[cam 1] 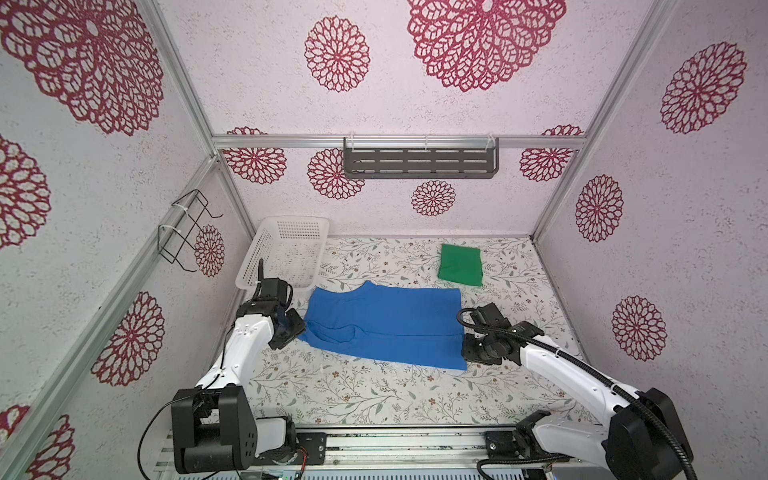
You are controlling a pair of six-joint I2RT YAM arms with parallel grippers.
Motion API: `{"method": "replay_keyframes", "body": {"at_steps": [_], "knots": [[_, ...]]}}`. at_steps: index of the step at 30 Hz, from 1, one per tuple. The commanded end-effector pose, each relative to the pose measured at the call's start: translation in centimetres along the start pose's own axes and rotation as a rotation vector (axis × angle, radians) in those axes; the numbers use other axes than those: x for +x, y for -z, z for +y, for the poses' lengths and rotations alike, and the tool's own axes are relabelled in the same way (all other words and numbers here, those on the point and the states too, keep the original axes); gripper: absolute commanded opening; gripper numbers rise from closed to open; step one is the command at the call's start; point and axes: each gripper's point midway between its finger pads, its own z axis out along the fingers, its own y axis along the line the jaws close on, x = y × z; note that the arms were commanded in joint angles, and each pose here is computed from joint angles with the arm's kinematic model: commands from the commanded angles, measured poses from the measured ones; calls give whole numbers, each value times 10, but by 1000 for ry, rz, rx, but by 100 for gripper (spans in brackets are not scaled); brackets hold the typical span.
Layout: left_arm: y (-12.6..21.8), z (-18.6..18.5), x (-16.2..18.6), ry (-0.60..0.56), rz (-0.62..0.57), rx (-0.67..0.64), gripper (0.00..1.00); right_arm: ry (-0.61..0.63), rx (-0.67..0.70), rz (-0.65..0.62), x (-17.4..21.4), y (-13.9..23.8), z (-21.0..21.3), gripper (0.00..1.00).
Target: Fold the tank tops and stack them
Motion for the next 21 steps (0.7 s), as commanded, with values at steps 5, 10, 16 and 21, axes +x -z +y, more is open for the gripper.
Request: {"method": "replay_keyframes", "body": {"at_steps": [5, 10, 16, 21], "knots": [[-22, -36, -10, -5, 18, 90, 38, 15, -45, -31, -8, 10, 23, 32], [-42, -48, -21, -24, 48, 92, 35, 38, -109, -18, 3, 1, 53, 32], [-77, -52, -9, 9, 128, 118, 34, 21, -91, -9, 5, -25, 58, 28], [-87, -27, -6, 48, 118, 51, 34, -18, 8, -18, 10, -43, 32, 22]]}}
